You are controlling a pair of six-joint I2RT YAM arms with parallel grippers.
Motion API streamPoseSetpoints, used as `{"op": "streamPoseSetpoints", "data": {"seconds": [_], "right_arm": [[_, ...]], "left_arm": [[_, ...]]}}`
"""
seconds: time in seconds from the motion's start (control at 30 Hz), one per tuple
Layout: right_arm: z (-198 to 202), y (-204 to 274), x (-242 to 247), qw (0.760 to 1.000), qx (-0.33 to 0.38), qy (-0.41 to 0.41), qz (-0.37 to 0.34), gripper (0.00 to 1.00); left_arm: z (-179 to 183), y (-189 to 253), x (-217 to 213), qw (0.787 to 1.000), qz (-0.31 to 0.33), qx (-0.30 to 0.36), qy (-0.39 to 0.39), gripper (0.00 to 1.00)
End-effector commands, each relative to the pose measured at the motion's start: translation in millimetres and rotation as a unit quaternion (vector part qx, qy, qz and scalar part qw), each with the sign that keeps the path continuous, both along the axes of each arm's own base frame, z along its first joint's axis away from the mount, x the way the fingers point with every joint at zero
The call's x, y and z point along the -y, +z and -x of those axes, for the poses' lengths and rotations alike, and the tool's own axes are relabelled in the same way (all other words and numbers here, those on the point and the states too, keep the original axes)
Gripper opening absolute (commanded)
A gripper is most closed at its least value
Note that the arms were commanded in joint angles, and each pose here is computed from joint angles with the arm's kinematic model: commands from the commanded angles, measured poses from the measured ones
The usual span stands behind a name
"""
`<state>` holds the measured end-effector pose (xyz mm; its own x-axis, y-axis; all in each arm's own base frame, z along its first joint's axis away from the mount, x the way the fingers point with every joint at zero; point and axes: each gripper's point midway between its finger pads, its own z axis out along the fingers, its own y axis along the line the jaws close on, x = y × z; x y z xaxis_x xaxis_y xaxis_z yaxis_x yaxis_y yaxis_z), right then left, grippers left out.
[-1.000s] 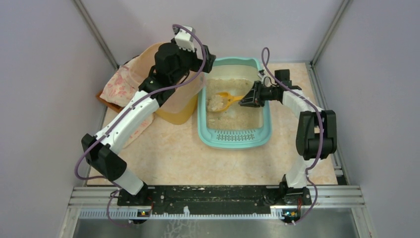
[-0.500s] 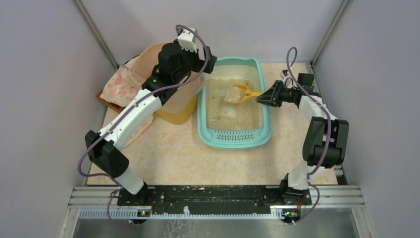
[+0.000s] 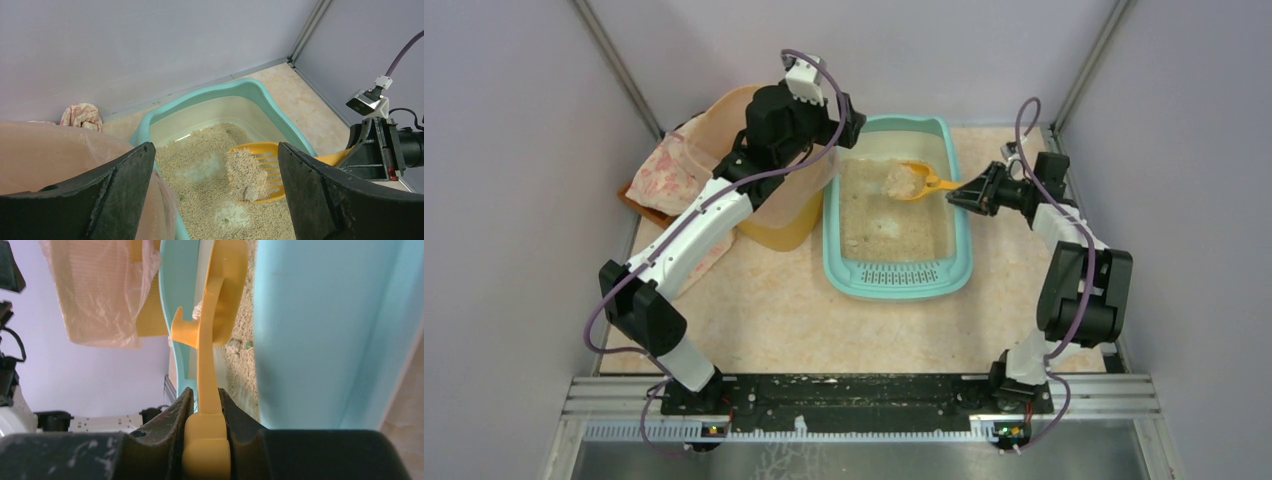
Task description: Clean the litter box
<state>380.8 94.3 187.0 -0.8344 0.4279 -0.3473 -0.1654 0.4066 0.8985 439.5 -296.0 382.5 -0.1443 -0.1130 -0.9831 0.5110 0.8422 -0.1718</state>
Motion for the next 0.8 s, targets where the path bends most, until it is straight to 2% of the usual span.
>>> {"op": "streamPoseSetpoints", "data": {"seconds": [0.0,0.1,0.2,0.4,0.53,0.67,0.77], "right_arm": [[8,22,-25,0.997,0.052,0.060,-0.005,0.00],[3,26,-13,0.998,0.051,0.035,-0.027,0.00],[3,33,-4,0.995,0.030,0.012,-0.091,0.00],[9,35,-19,0.991,0.043,0.045,-0.118,0.00],[9,46,3,0.986,0.068,0.002,-0.154,0.00],[22,55,-6,0.974,0.058,0.029,-0.219,0.00],[22,49,-1,0.971,0.060,0.017,-0.231,0.00]], "left_arm": [[-1,23,1,0.999,0.024,0.024,-0.007,0.98],[0,24,3,0.999,0.028,0.023,-0.010,0.97],[0,24,3,0.999,0.027,0.023,-0.011,0.97],[0,25,0,0.999,0.024,0.025,-0.009,0.97],[0,25,-2,0.999,0.021,0.026,-0.006,0.97],[0,20,-2,1.000,0.021,0.022,-0.006,0.97],[-2,22,-1,0.999,0.023,0.023,-0.007,0.97]]}}
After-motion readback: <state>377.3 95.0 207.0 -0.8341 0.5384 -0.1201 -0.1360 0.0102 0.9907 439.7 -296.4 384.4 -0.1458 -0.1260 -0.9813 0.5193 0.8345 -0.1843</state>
